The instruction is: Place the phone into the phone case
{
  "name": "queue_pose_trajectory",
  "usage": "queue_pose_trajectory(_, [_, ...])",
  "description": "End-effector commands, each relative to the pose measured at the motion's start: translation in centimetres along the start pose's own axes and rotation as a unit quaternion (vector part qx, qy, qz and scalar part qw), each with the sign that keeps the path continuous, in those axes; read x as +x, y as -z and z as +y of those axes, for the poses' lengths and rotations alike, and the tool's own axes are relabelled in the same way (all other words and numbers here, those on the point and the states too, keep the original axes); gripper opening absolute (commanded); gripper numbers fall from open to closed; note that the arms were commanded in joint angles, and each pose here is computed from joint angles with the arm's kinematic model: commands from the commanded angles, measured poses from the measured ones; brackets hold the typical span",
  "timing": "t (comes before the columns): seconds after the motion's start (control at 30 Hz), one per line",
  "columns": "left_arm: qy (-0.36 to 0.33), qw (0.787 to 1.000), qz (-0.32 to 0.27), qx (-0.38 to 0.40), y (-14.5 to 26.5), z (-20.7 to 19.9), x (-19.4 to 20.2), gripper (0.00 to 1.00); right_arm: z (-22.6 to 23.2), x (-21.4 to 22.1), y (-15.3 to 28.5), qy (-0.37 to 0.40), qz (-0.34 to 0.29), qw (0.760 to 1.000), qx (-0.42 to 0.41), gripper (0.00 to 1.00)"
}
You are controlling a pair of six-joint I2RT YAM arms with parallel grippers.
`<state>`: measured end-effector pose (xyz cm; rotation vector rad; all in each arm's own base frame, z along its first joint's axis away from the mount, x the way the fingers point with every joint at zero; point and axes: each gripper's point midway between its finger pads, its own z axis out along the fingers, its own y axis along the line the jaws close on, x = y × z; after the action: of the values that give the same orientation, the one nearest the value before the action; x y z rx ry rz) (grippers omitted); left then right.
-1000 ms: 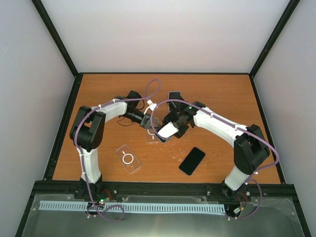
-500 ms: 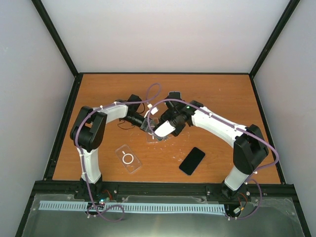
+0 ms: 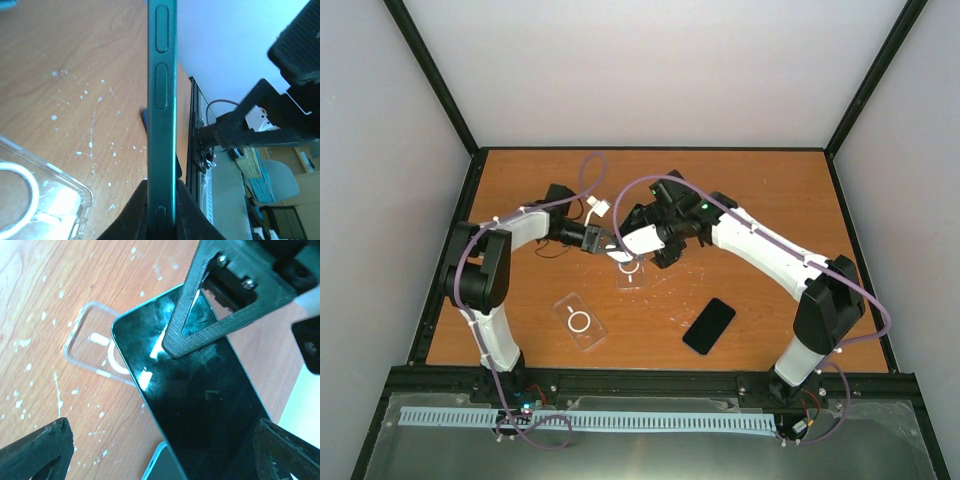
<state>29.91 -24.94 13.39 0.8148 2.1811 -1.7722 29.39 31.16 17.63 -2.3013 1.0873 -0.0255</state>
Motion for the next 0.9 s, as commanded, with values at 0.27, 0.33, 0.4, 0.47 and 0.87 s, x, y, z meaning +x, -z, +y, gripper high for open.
queue_pose_trajectory(0.27, [-0.129,0.985,-0.111,-0.031,5.8,-5.4,-6.1,0.01,-6.5,-2.8,6.5,-0.307,-0.158,0.937,0.06,0.94])
queue_pose_trajectory(0.33, [-0.153,0.979,-0.129,-0.041,6.6,-6.4,-7.0,0.01,-8.0,-2.5,7.6,-0.364,-0.185,0.91,0.068,0.93])
queue_pose_trajectory(0.4, [-0.168,0.975,-0.142,-0.042,7.0,-7.6,-7.8,0.01,-9.4,-2.0,9.1,-0.42,-0.218,0.878,0.075,0.91])
queue_pose_trajectory(0.47, [-0.181,0.97,-0.155,-0.04,7.5,-9.0,-8.3,0.01,-10.5,-1.2,10.5,-0.474,-0.257,0.839,0.077,0.89])
queue_pose_trajectory(0.87, [-0.204,0.954,-0.218,0.0,8.8,-14.2,-9.7,0.01,-13.1,-2.4,12.9,-0.634,-0.45,0.628,-0.017,0.79])
